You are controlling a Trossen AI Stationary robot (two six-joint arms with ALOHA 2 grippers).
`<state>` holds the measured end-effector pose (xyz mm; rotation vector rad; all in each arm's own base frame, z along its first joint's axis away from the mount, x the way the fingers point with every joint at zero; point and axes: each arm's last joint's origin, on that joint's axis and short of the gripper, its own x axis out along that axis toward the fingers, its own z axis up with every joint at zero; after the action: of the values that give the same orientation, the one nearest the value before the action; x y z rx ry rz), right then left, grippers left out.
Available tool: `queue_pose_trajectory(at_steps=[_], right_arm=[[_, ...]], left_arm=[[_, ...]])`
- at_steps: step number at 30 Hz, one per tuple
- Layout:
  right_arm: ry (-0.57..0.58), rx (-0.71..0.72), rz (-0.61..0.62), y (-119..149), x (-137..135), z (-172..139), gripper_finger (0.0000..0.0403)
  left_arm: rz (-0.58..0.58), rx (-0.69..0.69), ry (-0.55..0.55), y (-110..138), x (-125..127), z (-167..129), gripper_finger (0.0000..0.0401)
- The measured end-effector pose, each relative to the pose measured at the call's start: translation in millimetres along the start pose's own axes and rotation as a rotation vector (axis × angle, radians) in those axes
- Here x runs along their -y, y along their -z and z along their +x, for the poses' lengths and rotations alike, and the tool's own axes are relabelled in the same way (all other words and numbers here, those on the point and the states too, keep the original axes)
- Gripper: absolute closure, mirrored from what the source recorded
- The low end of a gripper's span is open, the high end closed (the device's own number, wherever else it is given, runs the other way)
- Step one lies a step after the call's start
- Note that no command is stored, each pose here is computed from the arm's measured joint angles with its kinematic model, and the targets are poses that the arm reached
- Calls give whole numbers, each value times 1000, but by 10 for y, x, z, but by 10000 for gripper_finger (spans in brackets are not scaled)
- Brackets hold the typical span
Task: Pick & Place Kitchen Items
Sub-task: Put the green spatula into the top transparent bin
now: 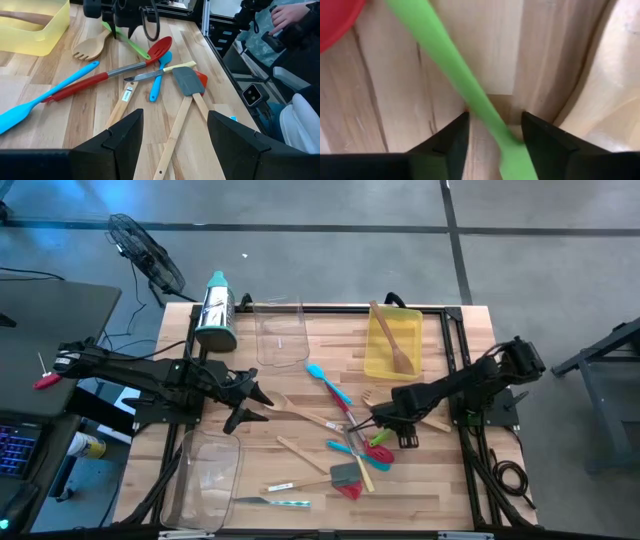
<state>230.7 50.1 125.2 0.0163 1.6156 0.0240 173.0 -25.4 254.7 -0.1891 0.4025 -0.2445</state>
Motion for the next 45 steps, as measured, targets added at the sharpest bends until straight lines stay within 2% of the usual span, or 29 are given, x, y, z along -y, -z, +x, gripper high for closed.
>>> queue_pose_trajectory(at_steps=[7,9,25,38,45], right_arm=[[-3,-11,46,-8,104,1,366],[-10,-22,54,-2,125,0,384],[1,-14,111,-21,43,-36,384],[16,113,37,-311,-230,-481,385],[74,210,-12,-438,-367,-776,385]], left_arm=[[0,0,0,1,-1,1,184],[0,-1,0,1,-1,1,184],[0,0,-1,0,-1,0,184],[3,-1,-4,1,-2,1,184],[3,-7,-4,7,-3,1,184]])
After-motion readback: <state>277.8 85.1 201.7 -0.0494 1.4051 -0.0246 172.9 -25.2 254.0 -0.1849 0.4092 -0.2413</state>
